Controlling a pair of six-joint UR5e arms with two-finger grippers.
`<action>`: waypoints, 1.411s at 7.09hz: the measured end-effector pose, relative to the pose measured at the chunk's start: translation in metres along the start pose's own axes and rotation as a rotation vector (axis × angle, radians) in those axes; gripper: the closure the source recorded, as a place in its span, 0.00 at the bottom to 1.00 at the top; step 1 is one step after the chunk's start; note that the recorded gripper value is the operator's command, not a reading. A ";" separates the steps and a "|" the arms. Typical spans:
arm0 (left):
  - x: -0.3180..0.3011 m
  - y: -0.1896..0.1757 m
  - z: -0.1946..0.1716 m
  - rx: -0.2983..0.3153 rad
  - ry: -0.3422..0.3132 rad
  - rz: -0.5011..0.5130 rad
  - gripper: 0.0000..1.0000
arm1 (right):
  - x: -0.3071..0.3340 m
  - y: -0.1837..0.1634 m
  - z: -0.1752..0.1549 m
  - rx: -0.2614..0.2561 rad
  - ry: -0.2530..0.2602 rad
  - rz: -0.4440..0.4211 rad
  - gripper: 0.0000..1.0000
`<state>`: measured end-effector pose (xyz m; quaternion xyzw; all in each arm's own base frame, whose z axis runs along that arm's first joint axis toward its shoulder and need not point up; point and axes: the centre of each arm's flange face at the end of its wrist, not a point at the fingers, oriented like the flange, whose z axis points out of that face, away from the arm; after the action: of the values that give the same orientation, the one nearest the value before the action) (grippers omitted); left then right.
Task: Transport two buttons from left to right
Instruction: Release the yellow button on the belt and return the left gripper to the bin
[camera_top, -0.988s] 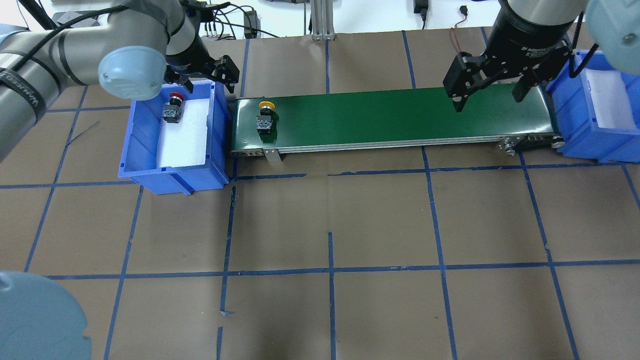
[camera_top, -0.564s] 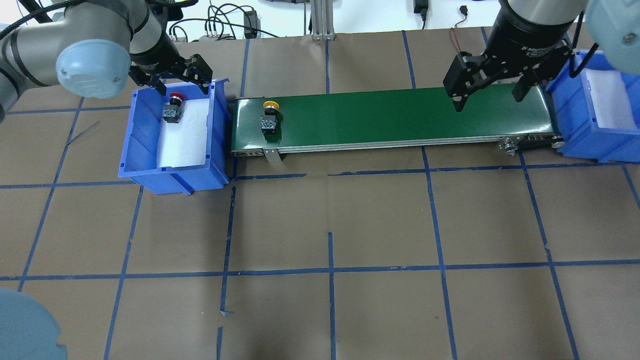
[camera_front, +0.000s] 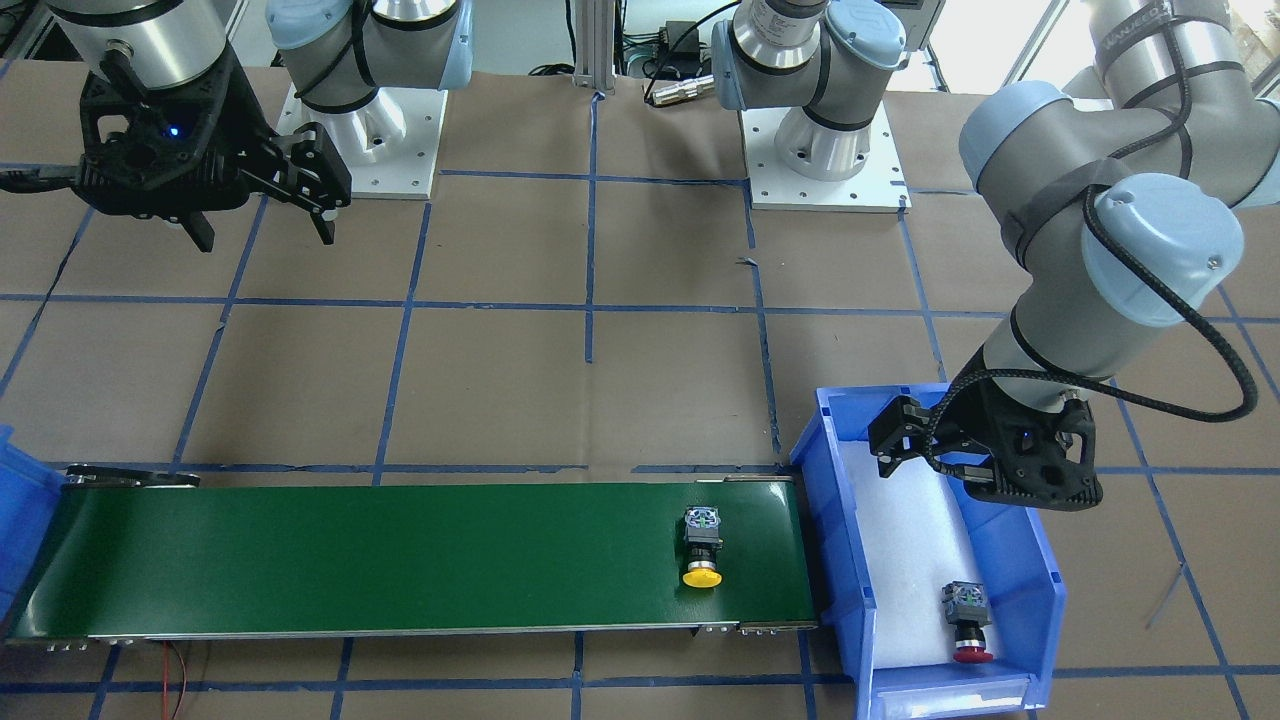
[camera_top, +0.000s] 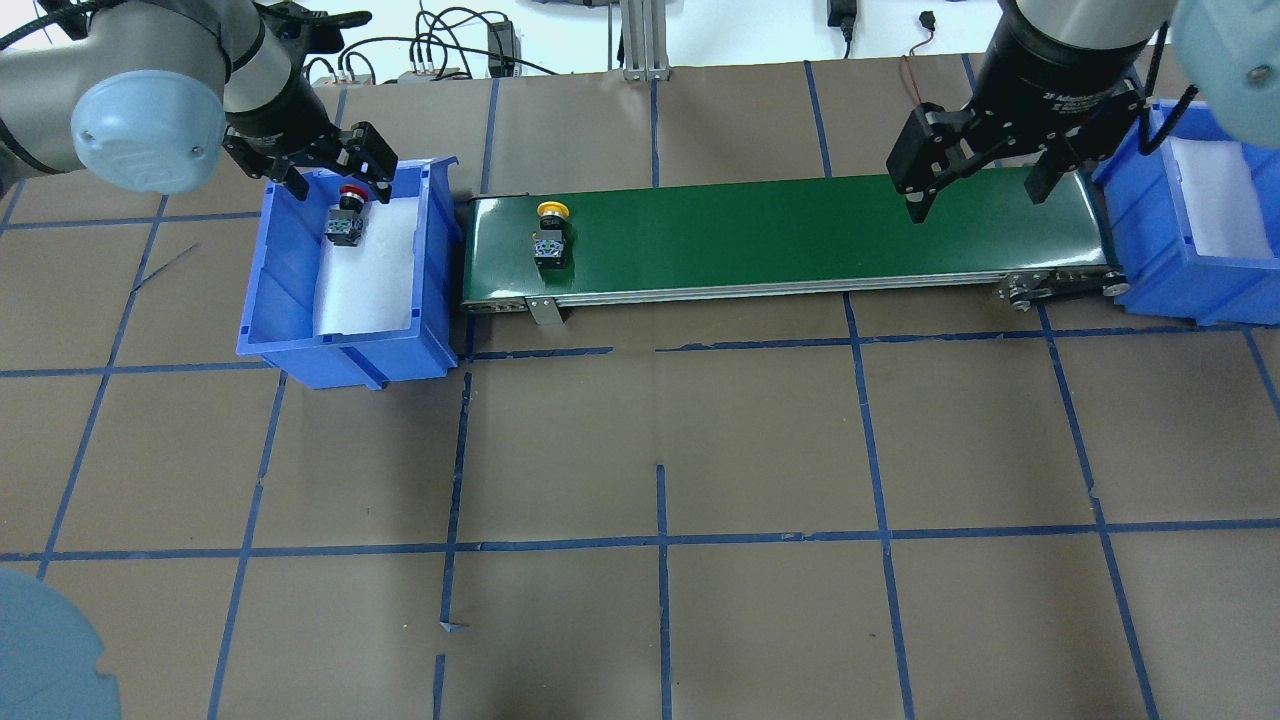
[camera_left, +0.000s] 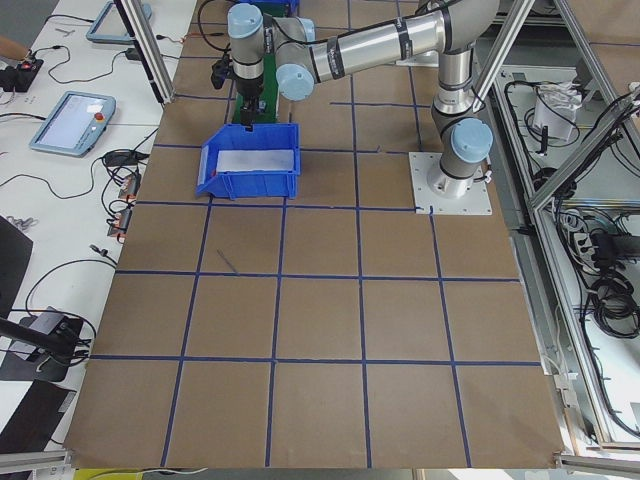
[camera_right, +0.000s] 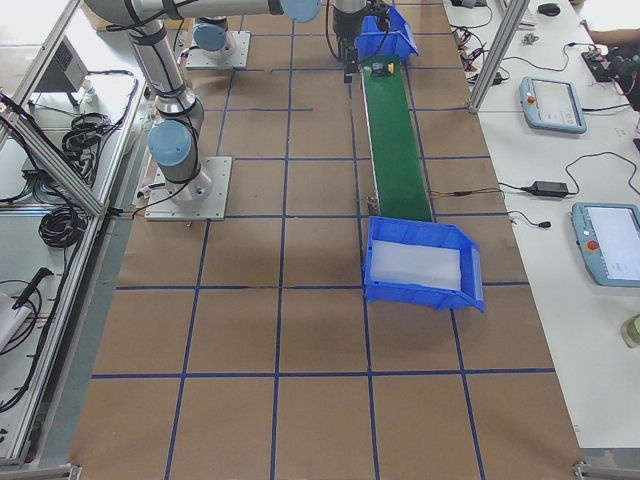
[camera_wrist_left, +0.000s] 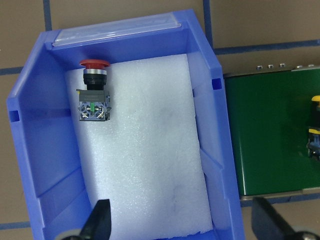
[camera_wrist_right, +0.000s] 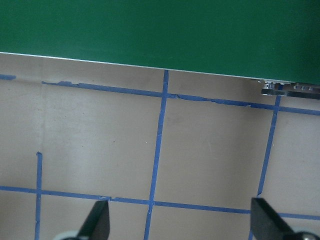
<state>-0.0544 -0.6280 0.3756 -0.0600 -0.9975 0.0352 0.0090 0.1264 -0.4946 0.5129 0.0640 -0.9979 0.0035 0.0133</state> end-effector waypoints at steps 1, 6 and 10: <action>0.001 0.003 -0.004 -0.024 0.006 0.007 0.00 | 0.000 0.000 0.000 0.000 0.000 0.000 0.00; -0.007 0.002 0.014 -0.060 0.027 0.156 0.00 | 0.000 -0.002 -0.002 0.018 0.002 0.015 0.00; -0.030 -0.013 0.045 -0.020 0.021 0.515 0.00 | 0.000 -0.002 -0.003 0.025 0.003 0.015 0.00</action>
<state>-0.0274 -0.6475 0.3313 -0.3128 -0.9494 0.0260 0.0093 0.1265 -0.4966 0.5158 0.0565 -0.9982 0.0163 0.0141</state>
